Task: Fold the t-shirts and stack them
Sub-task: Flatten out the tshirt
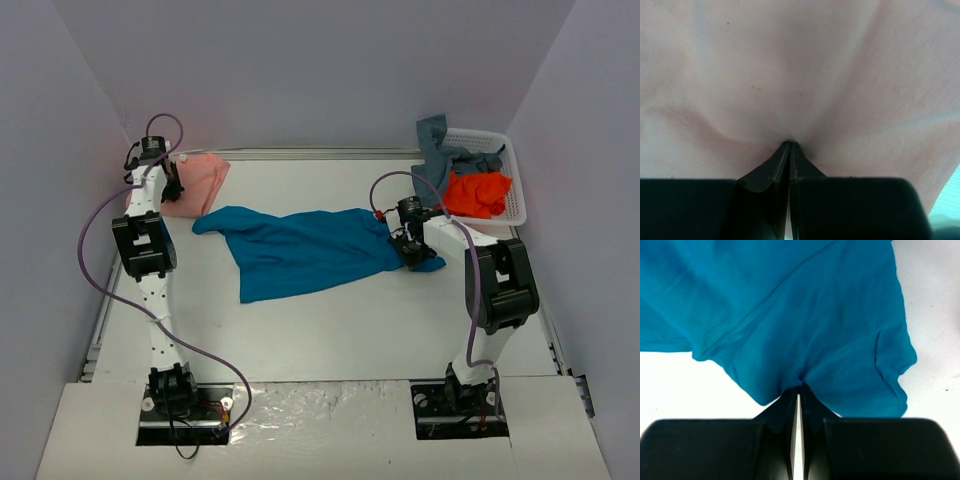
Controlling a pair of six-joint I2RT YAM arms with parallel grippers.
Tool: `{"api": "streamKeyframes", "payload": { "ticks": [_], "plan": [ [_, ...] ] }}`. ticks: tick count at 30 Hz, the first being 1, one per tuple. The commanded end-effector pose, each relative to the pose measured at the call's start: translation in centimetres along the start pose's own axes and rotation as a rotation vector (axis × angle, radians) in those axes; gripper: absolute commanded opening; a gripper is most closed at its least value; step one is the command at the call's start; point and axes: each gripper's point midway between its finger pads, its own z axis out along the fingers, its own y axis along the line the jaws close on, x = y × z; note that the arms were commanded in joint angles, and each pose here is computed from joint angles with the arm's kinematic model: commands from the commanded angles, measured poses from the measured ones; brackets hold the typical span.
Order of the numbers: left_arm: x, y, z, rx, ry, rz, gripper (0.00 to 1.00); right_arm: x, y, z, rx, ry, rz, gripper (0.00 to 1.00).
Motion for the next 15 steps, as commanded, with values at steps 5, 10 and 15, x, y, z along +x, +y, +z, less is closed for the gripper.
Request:
{"api": "streamKeyframes", "payload": {
  "ticks": [5,10,15],
  "plan": [
    [0.0,3.2,0.2,-0.032,0.015,-0.119,0.02,1.4,0.3,0.6,0.004,0.065,-0.002,0.0],
    [0.2,4.5,1.0,0.007,0.023,-0.206,0.02,1.5,0.4,0.7,-0.001,0.068,-0.002,0.0],
    [-0.6,4.1,1.4,0.071,0.001,-0.212,0.02,1.7,0.3,0.8,0.0,0.077,-0.002,0.0]
  ]
}}
